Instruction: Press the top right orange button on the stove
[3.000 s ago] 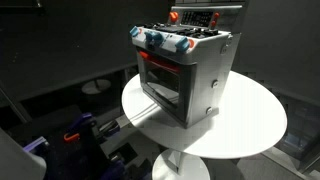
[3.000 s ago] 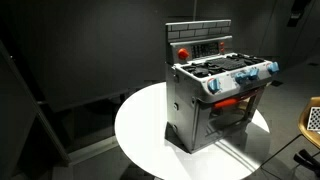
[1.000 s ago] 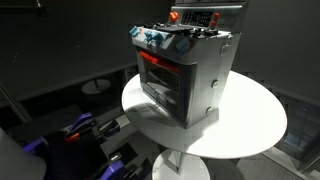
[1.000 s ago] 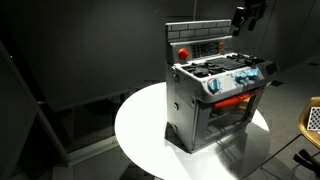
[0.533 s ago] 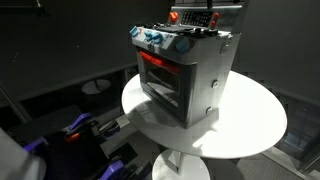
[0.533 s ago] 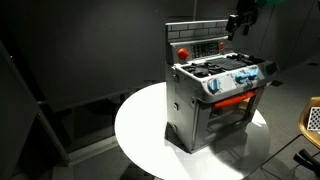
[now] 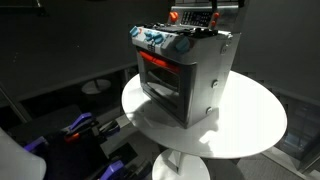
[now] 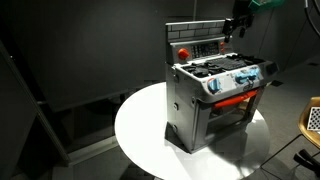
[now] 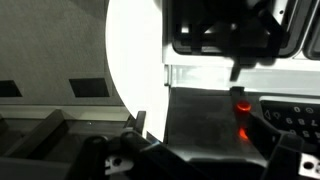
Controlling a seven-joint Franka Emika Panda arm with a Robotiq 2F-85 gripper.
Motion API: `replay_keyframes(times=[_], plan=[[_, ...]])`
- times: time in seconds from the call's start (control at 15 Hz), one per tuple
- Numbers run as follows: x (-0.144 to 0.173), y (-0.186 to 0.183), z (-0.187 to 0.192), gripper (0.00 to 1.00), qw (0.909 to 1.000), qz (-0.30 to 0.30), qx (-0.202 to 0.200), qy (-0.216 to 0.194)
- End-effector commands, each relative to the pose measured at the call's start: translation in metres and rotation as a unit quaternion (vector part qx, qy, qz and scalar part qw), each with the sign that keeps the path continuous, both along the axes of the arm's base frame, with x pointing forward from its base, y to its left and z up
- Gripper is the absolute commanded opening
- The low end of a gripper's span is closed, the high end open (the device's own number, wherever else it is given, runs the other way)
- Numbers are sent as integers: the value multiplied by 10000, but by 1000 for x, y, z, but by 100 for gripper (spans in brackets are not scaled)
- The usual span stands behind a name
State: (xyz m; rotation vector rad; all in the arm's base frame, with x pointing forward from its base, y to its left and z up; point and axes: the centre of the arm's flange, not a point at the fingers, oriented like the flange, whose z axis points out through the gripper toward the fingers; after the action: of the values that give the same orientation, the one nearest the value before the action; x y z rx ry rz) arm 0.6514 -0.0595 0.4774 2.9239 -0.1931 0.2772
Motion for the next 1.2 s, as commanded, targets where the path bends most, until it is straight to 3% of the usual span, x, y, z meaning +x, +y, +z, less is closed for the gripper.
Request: replay_keyframes(times=[0.0, 1.13], plan=[[16, -3, 4, 100, 9999, -150, 31, -6], [29, -5, -11, 100, 9999, -130, -8, 8]])
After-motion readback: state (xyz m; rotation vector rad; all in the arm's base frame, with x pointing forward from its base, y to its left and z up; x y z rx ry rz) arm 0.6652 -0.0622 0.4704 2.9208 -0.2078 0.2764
